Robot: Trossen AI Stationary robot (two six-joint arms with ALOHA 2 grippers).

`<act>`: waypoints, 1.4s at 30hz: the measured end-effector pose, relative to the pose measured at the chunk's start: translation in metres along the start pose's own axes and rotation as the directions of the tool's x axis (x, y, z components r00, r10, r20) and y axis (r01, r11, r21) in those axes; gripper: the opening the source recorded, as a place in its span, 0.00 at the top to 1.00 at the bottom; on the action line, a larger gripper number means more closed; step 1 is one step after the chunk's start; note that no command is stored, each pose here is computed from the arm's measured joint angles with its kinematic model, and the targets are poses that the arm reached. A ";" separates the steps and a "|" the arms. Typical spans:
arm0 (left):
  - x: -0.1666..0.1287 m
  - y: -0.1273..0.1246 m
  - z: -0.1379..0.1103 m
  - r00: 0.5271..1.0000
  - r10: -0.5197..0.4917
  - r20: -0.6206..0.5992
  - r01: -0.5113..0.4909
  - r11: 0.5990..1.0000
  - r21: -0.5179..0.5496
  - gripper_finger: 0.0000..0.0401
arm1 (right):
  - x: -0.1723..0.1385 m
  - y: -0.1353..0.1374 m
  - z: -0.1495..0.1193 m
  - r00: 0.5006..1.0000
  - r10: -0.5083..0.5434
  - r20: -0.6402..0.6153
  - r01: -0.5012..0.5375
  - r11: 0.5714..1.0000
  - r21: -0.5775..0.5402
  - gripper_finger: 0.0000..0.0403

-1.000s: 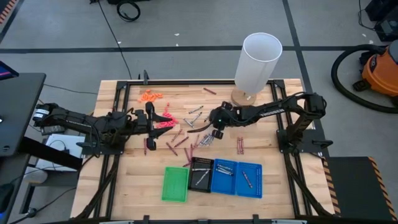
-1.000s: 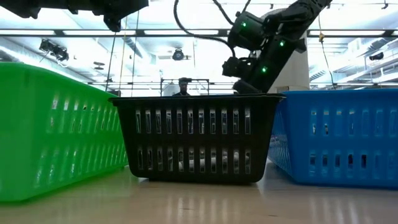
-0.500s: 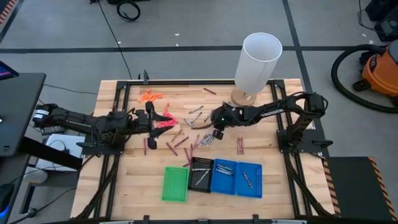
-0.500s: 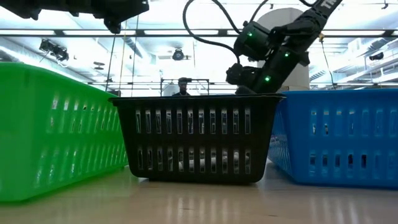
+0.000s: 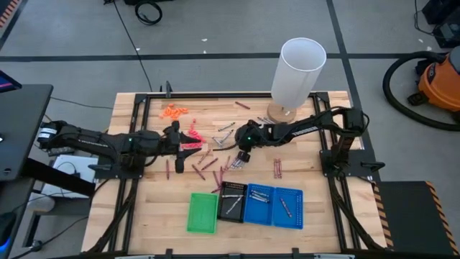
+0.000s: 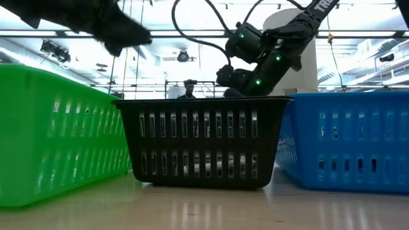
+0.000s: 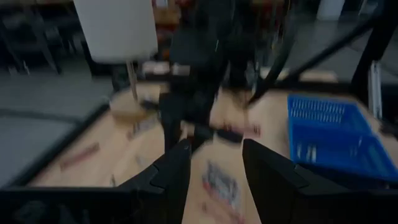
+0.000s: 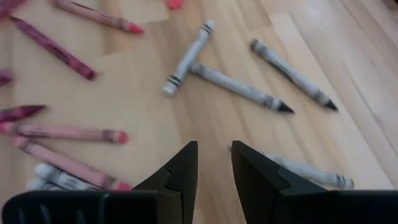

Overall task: Sort crayons
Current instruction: Put the red crayon into the green bin

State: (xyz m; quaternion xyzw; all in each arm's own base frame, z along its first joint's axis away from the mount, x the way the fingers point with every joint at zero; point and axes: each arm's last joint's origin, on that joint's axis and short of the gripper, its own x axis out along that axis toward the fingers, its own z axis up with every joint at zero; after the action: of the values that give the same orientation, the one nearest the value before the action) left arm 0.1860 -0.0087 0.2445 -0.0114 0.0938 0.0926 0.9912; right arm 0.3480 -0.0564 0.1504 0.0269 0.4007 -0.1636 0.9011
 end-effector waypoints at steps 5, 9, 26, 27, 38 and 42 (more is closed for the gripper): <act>0.000 -0.001 -0.011 0.995 0.001 -0.104 -0.003 1.000 -0.026 0.61 | -0.006 0.011 0.012 0.997 0.076 0.031 -0.073 0.993 -0.089 0.74; 0.001 0.003 -0.010 0.995 0.019 -0.102 -0.023 0.999 -0.030 0.61 | -0.004 0.010 0.014 0.996 0.091 -0.011 -0.092 0.991 -0.096 0.74; 0.006 0.010 -0.060 0.830 0.079 -0.553 -0.182 0.974 -0.133 0.61 | -0.022 0.041 0.003 0.994 0.010 -0.106 -0.023 0.992 -0.126 0.74; 0.005 0.009 -0.063 0.807 0.072 -0.587 -0.188 0.972 -0.139 0.61 | -0.022 0.044 0.001 0.994 0.002 -0.105 -0.016 0.991 -0.136 0.74; 0.005 0.001 -0.044 0.669 0.032 -0.742 -0.235 0.957 -0.170 0.61 | -0.022 0.052 -0.009 0.996 -0.034 -0.084 0.018 0.982 -0.186 0.74; 0.004 0.001 -0.032 0.613 0.050 -0.789 -0.281 0.947 -0.158 0.61 | -0.020 0.054 -0.014 0.998 -0.051 -0.042 0.042 0.982 -0.183 0.74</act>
State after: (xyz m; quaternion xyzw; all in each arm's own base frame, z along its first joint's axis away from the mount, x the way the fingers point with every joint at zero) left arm 0.1837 -0.0085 0.2127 -0.1742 0.4983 0.1823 0.8295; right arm 0.3424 0.0022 0.1505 -0.0611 0.4352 -0.1467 0.8862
